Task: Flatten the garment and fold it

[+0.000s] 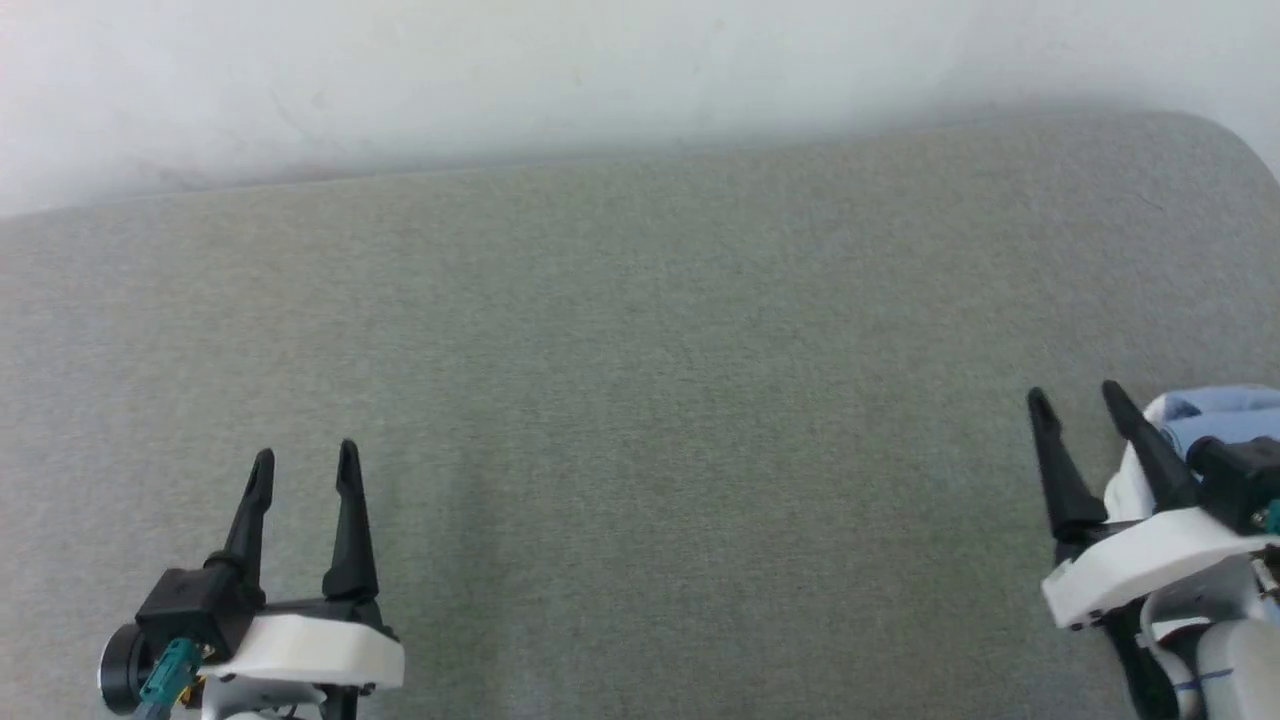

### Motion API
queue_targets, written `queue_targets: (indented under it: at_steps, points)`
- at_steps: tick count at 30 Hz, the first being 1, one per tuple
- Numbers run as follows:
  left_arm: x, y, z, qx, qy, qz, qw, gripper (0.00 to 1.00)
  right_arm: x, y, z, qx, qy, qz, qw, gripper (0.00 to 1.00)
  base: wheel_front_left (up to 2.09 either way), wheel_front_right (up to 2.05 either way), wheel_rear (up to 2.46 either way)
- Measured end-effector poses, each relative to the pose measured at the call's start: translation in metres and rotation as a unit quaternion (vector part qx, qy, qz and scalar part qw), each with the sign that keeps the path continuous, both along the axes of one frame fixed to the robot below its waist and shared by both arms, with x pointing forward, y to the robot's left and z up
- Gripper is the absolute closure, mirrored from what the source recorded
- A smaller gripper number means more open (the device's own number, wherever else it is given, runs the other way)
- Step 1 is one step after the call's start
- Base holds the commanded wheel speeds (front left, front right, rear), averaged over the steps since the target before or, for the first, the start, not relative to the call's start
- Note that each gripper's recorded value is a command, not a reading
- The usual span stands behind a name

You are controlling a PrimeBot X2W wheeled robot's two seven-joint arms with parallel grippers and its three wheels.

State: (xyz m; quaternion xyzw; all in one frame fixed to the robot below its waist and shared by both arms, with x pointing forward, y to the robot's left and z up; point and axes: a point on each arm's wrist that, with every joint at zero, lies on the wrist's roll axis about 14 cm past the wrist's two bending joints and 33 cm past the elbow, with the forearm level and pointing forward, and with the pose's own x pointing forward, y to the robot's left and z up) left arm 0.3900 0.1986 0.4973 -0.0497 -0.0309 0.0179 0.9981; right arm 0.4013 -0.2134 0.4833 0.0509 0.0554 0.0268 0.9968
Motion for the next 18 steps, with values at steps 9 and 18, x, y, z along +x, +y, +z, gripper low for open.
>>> queue_targets:
  at_steps: [9, 18]
  points:
    - [-0.031, 0.024, 0.001, 0.029, 0.007, 0.012, 1.0, 0.0, -0.022, 0.035, 0.031, 0.001, -0.053, 0.027, 0.998, 0.0, 0.0, 0.0, 0.0]
    - [-0.043, 0.017, 0.001, 0.023, 0.006, -0.002, 1.0, 0.0, -0.043, 0.034, 0.03, -0.003, -0.045, 0.017, 0.999, 0.0, 0.0, 0.0, 0.0]
